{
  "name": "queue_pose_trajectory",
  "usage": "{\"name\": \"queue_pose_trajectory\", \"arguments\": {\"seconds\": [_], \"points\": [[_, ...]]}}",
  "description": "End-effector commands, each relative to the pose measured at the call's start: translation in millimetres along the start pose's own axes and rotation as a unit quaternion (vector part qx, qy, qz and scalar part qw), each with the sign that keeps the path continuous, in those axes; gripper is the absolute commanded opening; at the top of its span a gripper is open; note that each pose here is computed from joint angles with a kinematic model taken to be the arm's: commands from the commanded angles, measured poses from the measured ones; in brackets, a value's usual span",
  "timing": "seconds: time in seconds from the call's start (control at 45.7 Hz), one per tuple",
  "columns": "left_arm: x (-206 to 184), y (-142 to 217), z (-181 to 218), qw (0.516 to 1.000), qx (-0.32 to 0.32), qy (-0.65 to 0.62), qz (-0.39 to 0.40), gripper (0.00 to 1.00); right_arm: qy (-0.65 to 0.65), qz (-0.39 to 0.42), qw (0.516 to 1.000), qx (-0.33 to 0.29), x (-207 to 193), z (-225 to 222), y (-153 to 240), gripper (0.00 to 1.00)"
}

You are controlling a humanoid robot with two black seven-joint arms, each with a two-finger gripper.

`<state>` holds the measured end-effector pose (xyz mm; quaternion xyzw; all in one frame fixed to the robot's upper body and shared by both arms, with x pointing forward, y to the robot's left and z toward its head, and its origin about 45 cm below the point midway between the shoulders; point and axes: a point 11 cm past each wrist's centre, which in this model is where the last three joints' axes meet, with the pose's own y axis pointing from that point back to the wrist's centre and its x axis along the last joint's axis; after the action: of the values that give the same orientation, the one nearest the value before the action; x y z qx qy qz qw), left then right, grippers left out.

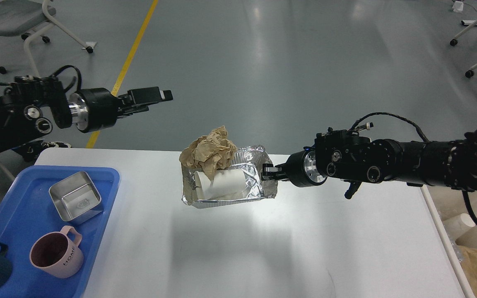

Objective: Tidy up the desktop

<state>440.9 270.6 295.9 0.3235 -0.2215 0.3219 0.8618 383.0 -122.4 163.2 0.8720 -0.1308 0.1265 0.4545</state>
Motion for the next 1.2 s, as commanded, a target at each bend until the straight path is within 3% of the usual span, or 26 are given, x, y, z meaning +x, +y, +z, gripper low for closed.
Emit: {"name": "queue_pose_trajectory", "arguments": {"seconds": [0.0,0.153,0.219,0.569,0.92,1.182], "points": [[15,22,-24,0.991,-0.008,0.114,0.066,0.96,-0.015,0.018,1.0,0.003,10,6,8,0.0],[24,49,-57,0.953,-0.031,0.254,0.162,0.96,-0.054,0.038,0.998,-0.002,20,23,20,0.0],[14,59,-82,0.914,-0.054,0.342,0.213,0.96,-0.075,0.06,0.995,-0.014,30,45,36,0.0],[-32,95,-148,0.786,-0.096,0.511,0.334,0.96,-0.167,0.128,0.976,-0.05,49,116,90,0.0],[-64,78,-157,0.711,-0.134,0.589,0.361,0.96,-0.271,0.218,0.934,-0.083,47,205,175,0.0],[-76,58,-149,0.661,-0.174,0.633,0.364,0.96,-0.345,0.257,0.895,-0.118,16,262,223,0.0]]}}
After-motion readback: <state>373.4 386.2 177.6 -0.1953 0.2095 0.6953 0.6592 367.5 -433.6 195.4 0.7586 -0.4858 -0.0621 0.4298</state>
